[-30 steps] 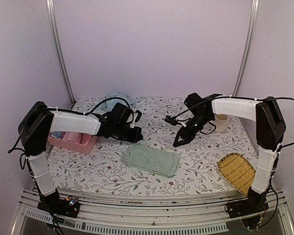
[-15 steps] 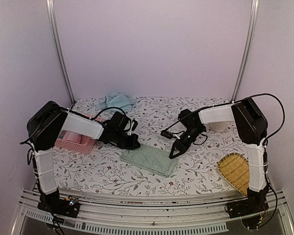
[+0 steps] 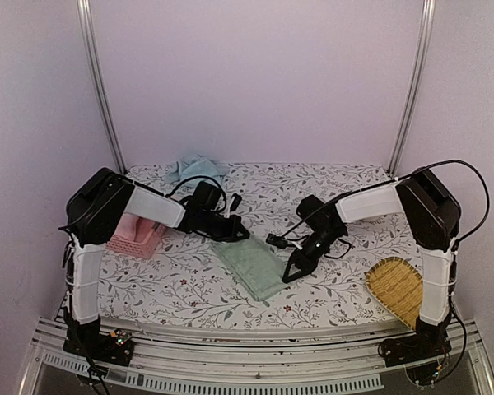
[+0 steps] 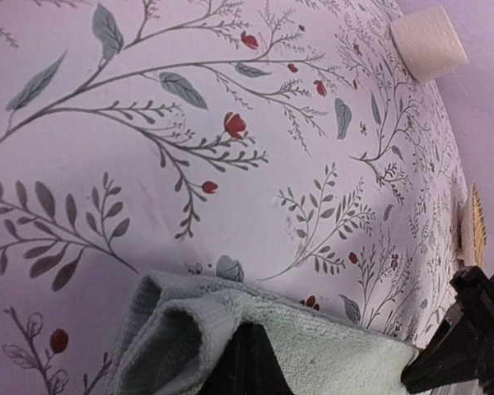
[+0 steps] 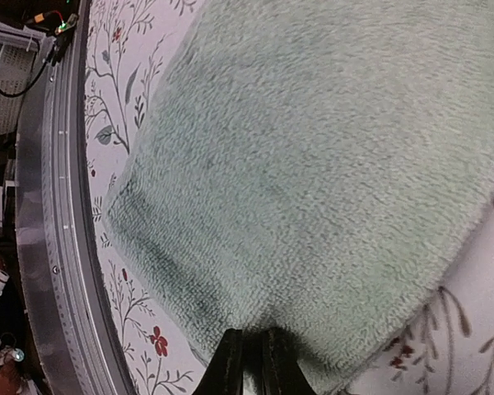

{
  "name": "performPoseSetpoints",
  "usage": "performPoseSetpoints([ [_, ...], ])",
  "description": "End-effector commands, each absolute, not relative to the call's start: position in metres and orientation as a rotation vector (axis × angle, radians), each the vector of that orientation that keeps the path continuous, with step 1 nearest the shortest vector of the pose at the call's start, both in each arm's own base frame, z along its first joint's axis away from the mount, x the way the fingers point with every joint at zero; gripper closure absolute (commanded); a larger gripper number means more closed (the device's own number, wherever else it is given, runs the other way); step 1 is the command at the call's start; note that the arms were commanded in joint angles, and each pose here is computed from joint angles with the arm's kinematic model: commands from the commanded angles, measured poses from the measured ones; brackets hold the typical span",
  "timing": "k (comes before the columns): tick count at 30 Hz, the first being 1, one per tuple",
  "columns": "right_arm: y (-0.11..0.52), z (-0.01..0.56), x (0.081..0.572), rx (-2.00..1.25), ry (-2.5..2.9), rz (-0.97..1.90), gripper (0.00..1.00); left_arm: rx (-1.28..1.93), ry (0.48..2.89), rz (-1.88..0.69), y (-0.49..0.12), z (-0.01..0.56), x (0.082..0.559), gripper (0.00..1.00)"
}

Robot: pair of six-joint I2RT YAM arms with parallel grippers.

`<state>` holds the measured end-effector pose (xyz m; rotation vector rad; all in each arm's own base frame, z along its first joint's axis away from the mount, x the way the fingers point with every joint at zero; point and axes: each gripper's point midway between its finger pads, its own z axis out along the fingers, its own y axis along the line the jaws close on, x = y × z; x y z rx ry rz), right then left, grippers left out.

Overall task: Roll the towels
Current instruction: Rotate the towel at the center of the board.

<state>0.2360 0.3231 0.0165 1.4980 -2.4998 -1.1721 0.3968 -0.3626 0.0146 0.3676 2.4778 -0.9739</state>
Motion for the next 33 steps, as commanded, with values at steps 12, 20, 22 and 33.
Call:
performPoseSetpoints([
  [12,0.318,0.121,0.226,1.681,-2.411,-1.421,0.71,0.581,2.251,-1.114,-0.389,0.154,0.362,0.92],
  [20,0.307,0.259,0.292,2.037,-2.757,-1.53,0.54,0.709,2.268,-1.061,-0.386,0.169,0.272,0.78],
  [22,0.304,0.282,0.307,2.116,-2.898,-1.473,0.2,0.649,2.263,-0.958,-0.379,0.175,0.264,0.09],
  [33,0.341,0.235,0.358,1.794,-2.765,-1.688,0.39,0.546,2.203,-0.752,-0.345,0.17,0.245,0.01],
])
